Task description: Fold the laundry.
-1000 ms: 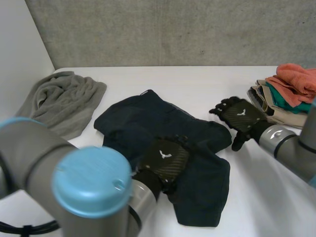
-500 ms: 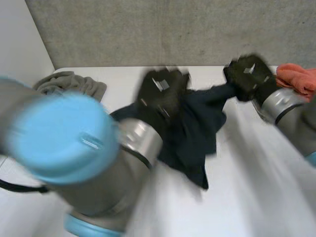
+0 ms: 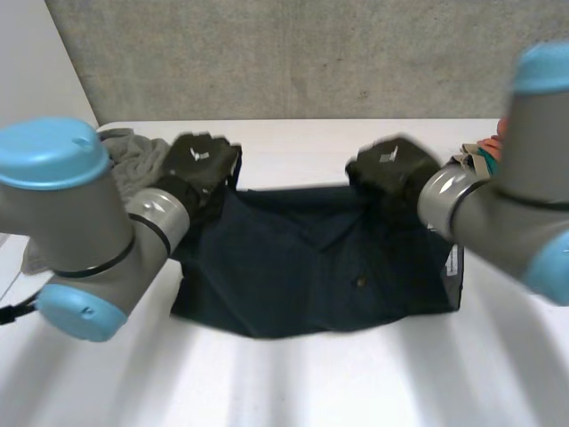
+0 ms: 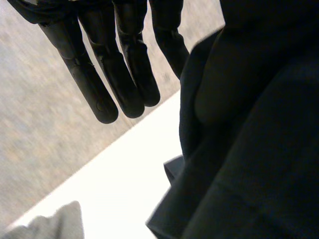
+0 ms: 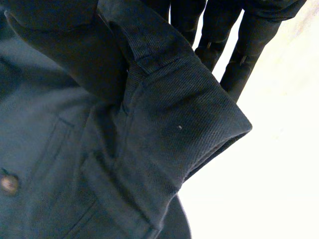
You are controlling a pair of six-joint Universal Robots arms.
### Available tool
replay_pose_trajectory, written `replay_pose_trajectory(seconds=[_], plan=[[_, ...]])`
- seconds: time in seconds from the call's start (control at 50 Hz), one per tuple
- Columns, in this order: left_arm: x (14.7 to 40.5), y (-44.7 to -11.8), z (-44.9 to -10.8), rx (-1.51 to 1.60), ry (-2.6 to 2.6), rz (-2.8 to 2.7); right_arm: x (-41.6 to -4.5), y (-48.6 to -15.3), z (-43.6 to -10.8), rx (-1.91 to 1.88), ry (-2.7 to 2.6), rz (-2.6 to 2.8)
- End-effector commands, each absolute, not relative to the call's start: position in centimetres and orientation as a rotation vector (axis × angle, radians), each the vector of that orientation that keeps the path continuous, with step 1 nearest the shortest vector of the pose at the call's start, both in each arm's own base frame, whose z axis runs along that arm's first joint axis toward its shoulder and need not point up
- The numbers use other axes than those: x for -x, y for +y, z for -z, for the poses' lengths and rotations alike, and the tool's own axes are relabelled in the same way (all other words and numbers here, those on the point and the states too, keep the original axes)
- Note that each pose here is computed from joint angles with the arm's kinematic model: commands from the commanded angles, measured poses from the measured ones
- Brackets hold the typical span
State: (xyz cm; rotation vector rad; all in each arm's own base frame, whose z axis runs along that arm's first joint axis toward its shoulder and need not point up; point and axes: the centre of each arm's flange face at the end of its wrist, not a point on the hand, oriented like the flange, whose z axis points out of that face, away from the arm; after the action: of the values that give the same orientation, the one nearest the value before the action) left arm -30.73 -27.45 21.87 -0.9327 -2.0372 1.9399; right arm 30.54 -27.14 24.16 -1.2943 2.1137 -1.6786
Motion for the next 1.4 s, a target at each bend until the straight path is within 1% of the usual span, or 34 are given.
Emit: replay_pose_trajectory(seconds=[0.02,0.08,0.12,0.16,0.18,0.24,0.3,0.36,0.48,0.52,0.54,0.56,0.6,0.64,0.66,0.78,0.82,0.92,1.02,1.04,1.12,1.18,1.24,1.28,1.3,1.32,1.34,1.36,1.38,1.4], plan=[[31.7,-29.2,-17.9,0.996,-2.081,-1.836,-30.9,-29.6,-18.9,1.295,2.269,1.695],[31.7,-28.5,-18.3,1.004,-2.093,-1.811,-30.4,-29.6,-18.9,1.274,2.284,1.713],[31.5,-27.7,-20.5,0.992,-2.082,-1.834,-30.2,-29.3,-19.4,1.258,2.282,1.718],[31.0,-27.0,-21.9,0.976,-2.091,-1.848,-29.8,-28.8,-20.6,1.247,2.272,1.744],[30.3,-26.2,-22.9,0.96,-2.111,-1.86,-29.6,-28.6,-21.1,1.243,2.267,1.757],[29.2,-25.0,-24.4,0.934,-2.142,-1.885,-29.0,-27.5,-23.1,1.232,2.232,1.808],[28.6,-24.1,-25.1,0.924,-2.14,-1.899,-28.5,-26.5,-25.0,1.229,2.206,1.853],[27.8,-23.4,-25.0,0.927,-2.158,-1.888,-28.0,-25.4,-25.9,1.249,2.209,1.852],[26.3,-23.6,-22.6,0.928,-2.268,-1.803,-27.5,-23.4,-26.3,1.348,2.207,1.813],[26.1,-23.9,-21.6,0.934,-2.295,-1.771,-27.6,-23.1,-25.9,1.373,2.198,1.808],[26.2,-24.1,-20.3,0.949,-2.323,-1.728,-27.6,-23.2,-25.7,1.381,2.201,1.804],[26.3,-24.4,-19.7,0.955,-2.332,-1.709,-27.6,-23.2,-25.7,1.385,2.2,1.805],[26.6,-24.8,-18.6,0.964,-2.344,-1.679,-27.8,-23.7,-25.1,1.384,2.208,1.8],[27.1,-25.7,-17.5,0.973,-2.335,-1.669,-28.2,-24.5,-23.9,1.392,2.22,1.778],[27.3,-26.1,-17.2,0.974,-2.327,-1.672,-28.7,-25.4,-22.8,1.398,2.228,1.767],[28.6,-28.5,-15.2,0.978,-2.306,-1.69,-30.0,-27.9,-20.4,1.397,2.233,1.755],[28.8,-29.1,-14.8,0.977,-2.306,-1.696,-30.5,-28.8,-19.0,1.399,2.241,1.74],[29.6,-30.8,-13.7,0.977,-2.298,-1.702,-31.4,-30.7,-17.2,1.387,2.213,1.787],[30.1,-31.7,-13.3,0.973,-2.285,-1.721,-32.2,-32.5,-14.7,1.385,2.173,1.859],[30.2,-31.9,-13.3,0.972,-2.283,-1.725,-32.5,-33.3,-14.2,1.384,2.141,1.908],[30.6,-32.8,-12.9,0.967,-2.267,-1.747,-32.9,-34.5,-12.6,1.401,2.121,1.951],[31.1,-33.9,-12.8,0.966,-2.247,-1.78,-33.3,-35.0,-12.4,1.405,2.085,1.968],[31.9,-35.5,-13.8,0.989,-2.178,-1.885,-33.7,-36.0,-13.9,1.366,2.011,2.055],[32.4,-36.6,-15.3,0.997,-2.102,-1.997,-34.0,-37.8,-16.6,1.287,1.903,2.228],[33.0,-37.8,-17.5,0.987,-1.993,-2.142,-34.2,-38.2,-17.8,1.252,1.846,2.3],[33.2,-38.4,-18.9,0.966,-1.921,-2.228,-34.4,-38.7,-19.2,1.213,1.783,2.378],[33.6,-39.0,-20.3,0.936,-1.842,-2.312,-34.7,-39.5,-22.4,1.116,1.629,2.547],[33.8,-39.5,-21.6,0.903,-1.76,-2.396,-34.7,-39.9,-24.0,1.061,1.541,2.633],[34.3,-40.2,-24.6,0.816,-1.569,-2.558,-34.7,-40.2,-25.6,1.0,1.457,2.713],[34.3,-40.4,-26.6,0.762,-1.461,-2.642,-34.6,-40.4,-27.4,0.931,1.367,2.795]])
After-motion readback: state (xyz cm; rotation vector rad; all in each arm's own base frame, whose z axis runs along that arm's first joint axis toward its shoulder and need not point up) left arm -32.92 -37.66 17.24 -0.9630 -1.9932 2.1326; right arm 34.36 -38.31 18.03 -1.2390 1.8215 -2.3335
